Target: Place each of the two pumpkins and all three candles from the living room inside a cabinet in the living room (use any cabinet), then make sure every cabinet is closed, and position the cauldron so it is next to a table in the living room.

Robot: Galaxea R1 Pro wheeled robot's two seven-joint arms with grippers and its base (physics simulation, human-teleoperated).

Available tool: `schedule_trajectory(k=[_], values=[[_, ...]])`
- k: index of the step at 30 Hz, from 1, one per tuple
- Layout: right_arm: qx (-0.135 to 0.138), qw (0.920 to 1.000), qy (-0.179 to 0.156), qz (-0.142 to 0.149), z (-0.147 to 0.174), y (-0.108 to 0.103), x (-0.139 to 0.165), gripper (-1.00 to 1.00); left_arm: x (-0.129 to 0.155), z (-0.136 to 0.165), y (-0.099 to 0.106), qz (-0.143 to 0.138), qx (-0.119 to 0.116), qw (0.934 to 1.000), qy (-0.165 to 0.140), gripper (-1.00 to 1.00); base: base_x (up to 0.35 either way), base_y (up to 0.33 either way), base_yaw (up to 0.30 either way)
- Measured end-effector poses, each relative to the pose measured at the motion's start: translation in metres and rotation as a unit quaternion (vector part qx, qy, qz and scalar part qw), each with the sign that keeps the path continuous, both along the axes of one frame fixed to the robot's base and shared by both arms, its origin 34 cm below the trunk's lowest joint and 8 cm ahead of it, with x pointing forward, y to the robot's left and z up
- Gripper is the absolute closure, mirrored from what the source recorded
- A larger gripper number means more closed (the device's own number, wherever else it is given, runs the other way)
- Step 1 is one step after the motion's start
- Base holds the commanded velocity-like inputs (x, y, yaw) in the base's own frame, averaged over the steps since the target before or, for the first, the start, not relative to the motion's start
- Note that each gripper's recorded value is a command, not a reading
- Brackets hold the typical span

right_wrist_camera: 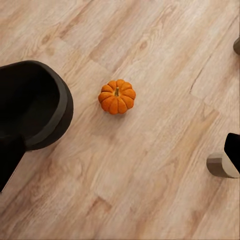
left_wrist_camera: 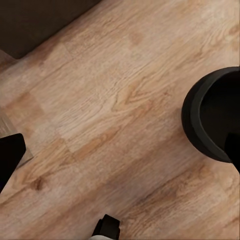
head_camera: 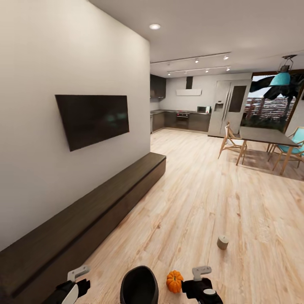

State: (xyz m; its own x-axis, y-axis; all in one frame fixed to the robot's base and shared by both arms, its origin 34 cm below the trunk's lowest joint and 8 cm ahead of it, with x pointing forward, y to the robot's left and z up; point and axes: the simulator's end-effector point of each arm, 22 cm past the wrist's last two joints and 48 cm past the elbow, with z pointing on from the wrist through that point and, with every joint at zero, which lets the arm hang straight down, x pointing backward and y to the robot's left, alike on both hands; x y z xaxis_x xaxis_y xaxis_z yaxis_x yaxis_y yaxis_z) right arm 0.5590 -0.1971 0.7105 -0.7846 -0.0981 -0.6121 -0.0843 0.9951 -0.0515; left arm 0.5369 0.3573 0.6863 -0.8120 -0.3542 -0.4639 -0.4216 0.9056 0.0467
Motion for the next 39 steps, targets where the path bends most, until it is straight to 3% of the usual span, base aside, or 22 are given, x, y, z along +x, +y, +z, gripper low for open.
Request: schedule_trajectory(k=[8,32,39], values=[[0.002,0.9999,-0.010,0.000,0.003,0.001,0.003,-1.00,0.000,0.000,0.000,0.000,0.001,1.0000,-0.002,-1.00,-0.013,0.020,0.173],[0.004,0.9999,-0.015,0.002,0.004,0.002,0.005,-1.00,-0.001,-0.002,-0.004,-0.020,0.012,0.9997,-0.002,-1.00,0.110,0.005,0.005],[0.006,0.9997,-0.025,0.002,0.006,0.003,0.008,-1.00,0.004,-0.002,-0.022,-0.035,0.011,0.9993,-0.010,-1.00,0.008,0.001,0.000]])
